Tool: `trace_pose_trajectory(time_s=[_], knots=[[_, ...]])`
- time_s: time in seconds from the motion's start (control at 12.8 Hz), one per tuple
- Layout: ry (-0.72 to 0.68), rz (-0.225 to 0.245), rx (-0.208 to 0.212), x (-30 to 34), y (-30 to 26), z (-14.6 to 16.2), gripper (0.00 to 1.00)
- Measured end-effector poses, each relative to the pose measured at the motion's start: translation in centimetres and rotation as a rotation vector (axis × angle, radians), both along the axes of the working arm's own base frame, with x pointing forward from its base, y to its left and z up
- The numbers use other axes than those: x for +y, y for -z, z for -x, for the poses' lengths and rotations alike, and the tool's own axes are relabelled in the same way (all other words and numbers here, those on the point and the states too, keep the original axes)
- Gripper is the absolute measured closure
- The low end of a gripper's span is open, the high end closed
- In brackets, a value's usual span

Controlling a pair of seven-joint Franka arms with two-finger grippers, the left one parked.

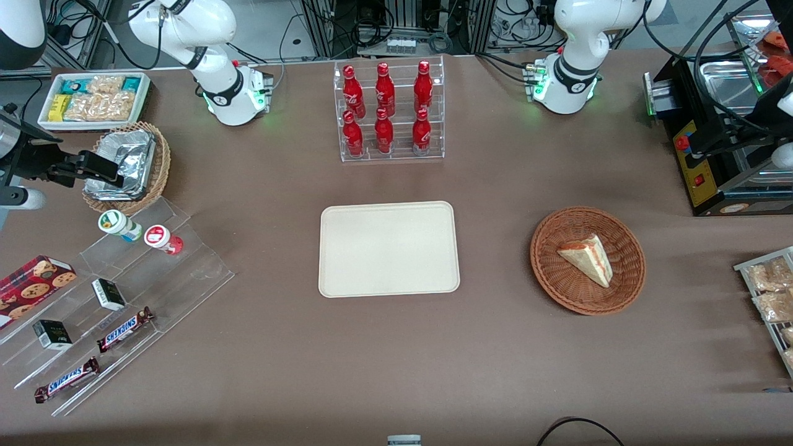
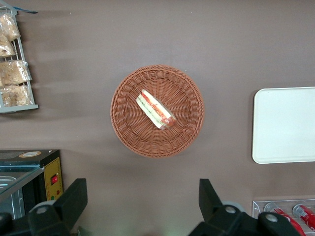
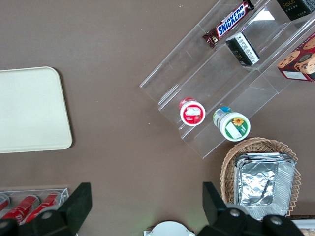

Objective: Place green gum on tray
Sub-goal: 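Move the right gripper over the green sunflower-labelled gum tub on the stand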

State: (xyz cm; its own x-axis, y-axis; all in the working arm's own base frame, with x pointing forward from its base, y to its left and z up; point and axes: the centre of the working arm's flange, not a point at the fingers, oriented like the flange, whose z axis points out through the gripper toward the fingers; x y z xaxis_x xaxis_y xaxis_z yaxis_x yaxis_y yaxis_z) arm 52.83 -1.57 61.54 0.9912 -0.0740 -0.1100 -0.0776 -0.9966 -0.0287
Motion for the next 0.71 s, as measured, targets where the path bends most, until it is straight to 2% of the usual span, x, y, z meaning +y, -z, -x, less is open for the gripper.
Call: trace_pose_trajectory(time_s=[0.24,0.47,0.55,0.71], knots=[[0.0,-0.001,0.016,0.0,0.5,0.0,0.0],[0.004,-0.006,0.063,-1.1,3.3,-0.1,0.0],[0.0,-0.01,0.067,-1.9,4.3,-0.1,0.0],[-0.057,-0.021,0.046,-3.6,6.0,-0.3,0.0]])
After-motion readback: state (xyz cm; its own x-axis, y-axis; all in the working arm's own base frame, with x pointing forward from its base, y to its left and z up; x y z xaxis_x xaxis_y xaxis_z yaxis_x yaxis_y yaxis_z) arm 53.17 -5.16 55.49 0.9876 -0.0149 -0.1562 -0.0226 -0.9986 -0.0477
